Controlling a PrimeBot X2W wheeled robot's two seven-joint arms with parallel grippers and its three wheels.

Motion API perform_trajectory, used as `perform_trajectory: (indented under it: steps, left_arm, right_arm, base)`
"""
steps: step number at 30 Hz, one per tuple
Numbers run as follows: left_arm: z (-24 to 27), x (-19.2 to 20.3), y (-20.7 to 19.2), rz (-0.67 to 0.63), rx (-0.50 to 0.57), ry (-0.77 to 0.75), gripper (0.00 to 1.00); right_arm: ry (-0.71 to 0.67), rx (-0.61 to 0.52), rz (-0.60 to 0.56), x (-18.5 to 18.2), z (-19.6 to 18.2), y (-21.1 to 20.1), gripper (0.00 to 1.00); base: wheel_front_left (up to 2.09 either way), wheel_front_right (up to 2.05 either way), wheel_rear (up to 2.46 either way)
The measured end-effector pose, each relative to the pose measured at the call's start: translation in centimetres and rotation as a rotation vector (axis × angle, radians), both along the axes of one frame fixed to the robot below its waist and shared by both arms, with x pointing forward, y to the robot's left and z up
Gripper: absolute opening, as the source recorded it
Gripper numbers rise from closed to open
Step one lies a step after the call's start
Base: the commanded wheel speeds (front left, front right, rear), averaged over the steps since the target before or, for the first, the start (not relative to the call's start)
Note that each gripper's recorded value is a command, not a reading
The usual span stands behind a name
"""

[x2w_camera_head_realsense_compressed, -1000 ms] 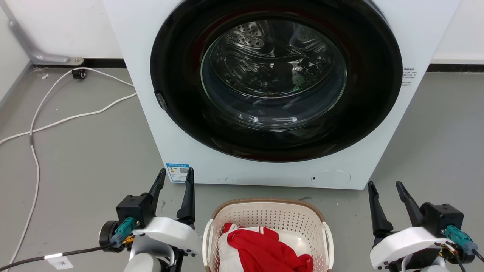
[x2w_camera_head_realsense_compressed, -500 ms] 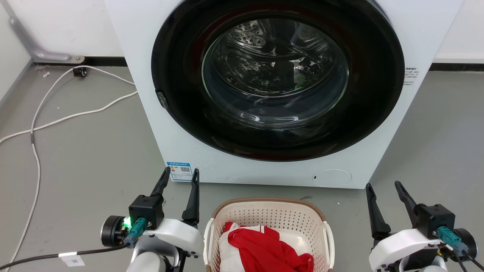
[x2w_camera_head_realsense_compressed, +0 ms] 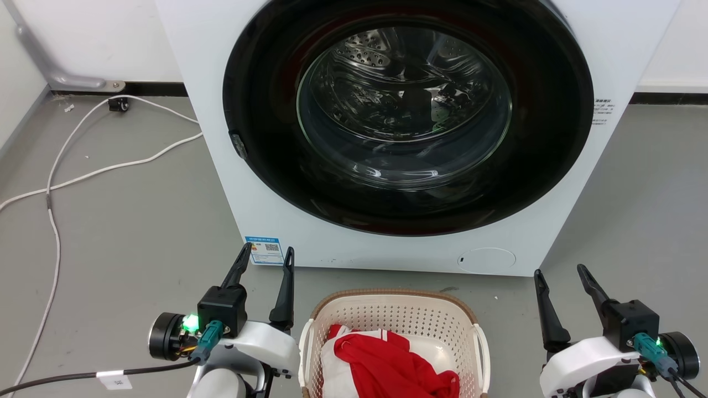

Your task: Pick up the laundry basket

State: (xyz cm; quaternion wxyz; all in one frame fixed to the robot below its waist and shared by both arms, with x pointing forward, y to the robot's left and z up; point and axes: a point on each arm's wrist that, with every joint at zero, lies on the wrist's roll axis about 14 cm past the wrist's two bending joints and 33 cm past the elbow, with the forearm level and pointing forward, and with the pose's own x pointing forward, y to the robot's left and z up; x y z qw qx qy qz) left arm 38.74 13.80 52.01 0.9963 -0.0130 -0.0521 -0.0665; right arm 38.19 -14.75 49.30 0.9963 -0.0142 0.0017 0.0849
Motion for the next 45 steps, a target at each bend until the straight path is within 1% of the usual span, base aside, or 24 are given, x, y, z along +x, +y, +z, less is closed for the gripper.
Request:
perform_trajectory:
  steps: [21,27,37,45]
  left_arm:
    - [-0.5,0.4,-0.1,-0.003,0.0,0.014,1.0]
    - [-2.5,1.1,0.1,0.005,0.005,0.075,1.0]
    - [-9.8,2.8,0.8,0.03,-0.017,0.298,1.0]
    - [-16.3,4.7,0.3,0.012,-0.03,0.491,1.0]
  right_arm:
    - [0.024,0.016,-0.011,0.1,-0.8,-0.3,1.0]
    - [0.072,0.03,-0.014,0.6,-2.1,-0.3,1.0]
    - [0.251,0.053,-0.019,2.1,-7.7,-0.1,1.0]
    - [0.424,0.072,-0.024,3.7,-13.6,0.1,1.0]
  base:
    - [0.0,0.0,0.0]
    - [0.0,0.0,0.0]
    - [0.0,0.0,0.0]
    - [0.0,0.0,0.0]
